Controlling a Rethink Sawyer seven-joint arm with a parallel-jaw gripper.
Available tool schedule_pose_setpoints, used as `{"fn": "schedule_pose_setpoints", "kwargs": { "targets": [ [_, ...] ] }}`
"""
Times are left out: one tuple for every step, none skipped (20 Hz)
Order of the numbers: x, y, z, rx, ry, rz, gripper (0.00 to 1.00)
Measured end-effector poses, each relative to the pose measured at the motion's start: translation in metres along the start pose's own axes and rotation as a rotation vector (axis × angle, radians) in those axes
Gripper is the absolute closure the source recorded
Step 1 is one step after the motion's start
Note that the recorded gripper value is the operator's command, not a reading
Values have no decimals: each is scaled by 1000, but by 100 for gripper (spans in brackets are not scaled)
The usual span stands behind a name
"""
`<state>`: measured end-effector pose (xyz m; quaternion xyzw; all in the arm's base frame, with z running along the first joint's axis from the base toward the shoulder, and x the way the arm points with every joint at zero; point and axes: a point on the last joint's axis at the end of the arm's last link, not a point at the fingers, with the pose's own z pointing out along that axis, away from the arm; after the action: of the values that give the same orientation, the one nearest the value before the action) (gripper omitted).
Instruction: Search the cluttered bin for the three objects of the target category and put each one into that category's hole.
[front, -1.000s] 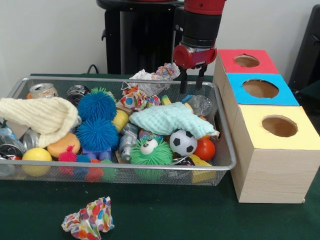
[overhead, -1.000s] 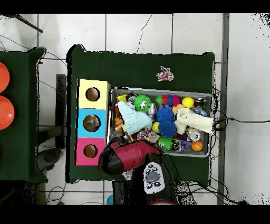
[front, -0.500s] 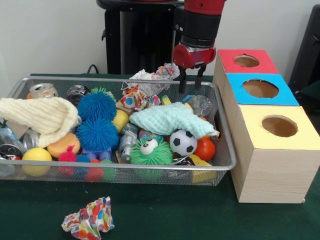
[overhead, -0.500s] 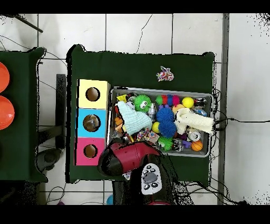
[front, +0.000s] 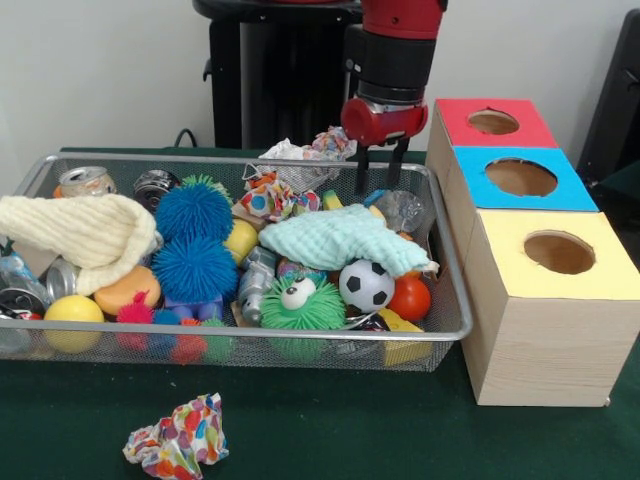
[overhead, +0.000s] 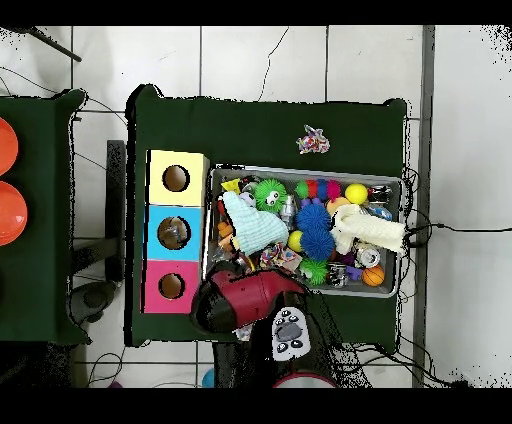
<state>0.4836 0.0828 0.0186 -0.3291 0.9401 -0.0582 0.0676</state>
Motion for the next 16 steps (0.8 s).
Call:
{"fn": "schedule_pose_setpoints", "kwargs": {
  "targets": [
    [1, -1, 1, 0, 0, 6, 0],
    [2, -4, 2, -1, 1, 17, 0],
    [3, -6, 2, -1, 2, 26, 0],
    [3, -8, 2, -1, 2, 31, 0],
    [4, -9, 2, -1, 3, 38, 0],
    [4, -10, 2, -1, 3, 40, 0],
    [4, -10, 2, -1, 4, 45, 0],
    [3, -9, 2, -1, 4, 46, 0],
    [2, -8, 2, -1, 4, 47, 0],
    [2, -8, 2, -1, 4, 48, 0],
    [-1, -5, 1, 0, 4, 51, 0],
    [-2, -4, 1, 0, 4, 51, 0],
    [-3, -3, 1, 0, 4, 51, 0],
    [-4, -2, 0, 0, 4, 51, 0],
    [-8, 3, -1, -1, 3, 48, 0],
    [-9, 5, -1, -1, 2, 48, 0]
  ]
}}
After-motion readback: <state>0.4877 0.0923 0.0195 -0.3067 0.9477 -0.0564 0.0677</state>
